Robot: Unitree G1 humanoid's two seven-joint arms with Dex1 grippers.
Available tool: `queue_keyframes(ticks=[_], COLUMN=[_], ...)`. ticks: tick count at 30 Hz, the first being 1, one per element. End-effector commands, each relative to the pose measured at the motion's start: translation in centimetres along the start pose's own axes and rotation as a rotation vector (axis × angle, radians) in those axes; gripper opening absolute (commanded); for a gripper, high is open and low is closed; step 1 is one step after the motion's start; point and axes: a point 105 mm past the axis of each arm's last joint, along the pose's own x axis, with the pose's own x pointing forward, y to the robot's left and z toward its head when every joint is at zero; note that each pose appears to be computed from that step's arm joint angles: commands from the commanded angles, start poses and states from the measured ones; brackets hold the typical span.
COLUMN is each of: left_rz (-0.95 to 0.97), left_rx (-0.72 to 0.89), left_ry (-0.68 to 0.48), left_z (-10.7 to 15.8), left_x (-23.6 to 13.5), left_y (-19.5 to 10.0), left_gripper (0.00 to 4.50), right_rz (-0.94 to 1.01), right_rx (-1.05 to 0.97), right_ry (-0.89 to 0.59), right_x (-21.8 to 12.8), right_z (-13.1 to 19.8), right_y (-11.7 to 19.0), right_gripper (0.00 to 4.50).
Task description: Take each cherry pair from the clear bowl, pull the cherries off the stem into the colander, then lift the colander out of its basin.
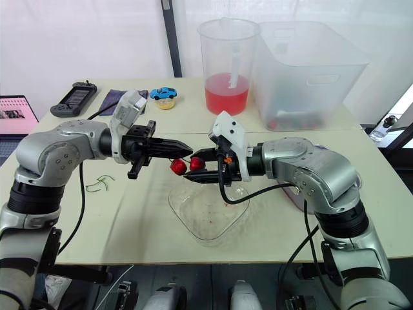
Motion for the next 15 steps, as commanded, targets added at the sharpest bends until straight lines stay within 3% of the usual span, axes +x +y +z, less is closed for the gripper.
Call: queue_keyframes(ticks=[1, 4, 6, 15], left_rz=[0.0, 0.014, 0.015, 0.019], left_rx=[0.053, 0.067, 0.061, 0.06], left_ry=[-0.014, -0.015, -0.027, -0.017], left_z=[1.1, 1.2, 1.3, 1.1], left_x=[-0.4, -0.5, -0.5, -0.7], left_y=[-0.3, -0.1, -0.1, -0.2], left_gripper=[0.0, 0.0, 0.0, 0.0], right_rz=[-0.003, -0.008, -0.007, -0.015], right_rx=[-0.04, -0.033, -0.038, -0.055], right_ry=[-0.04, -0.037, -0.028, -0.001], right_x=[-0.4, -0.4, -0.4, -0.6], right_z=[1.2, 1.1, 0.9, 0.1], right_y=[0.3, 0.3, 0.3, 0.3], right_gripper=[2.69, 1.91, 0.96, 0.96])
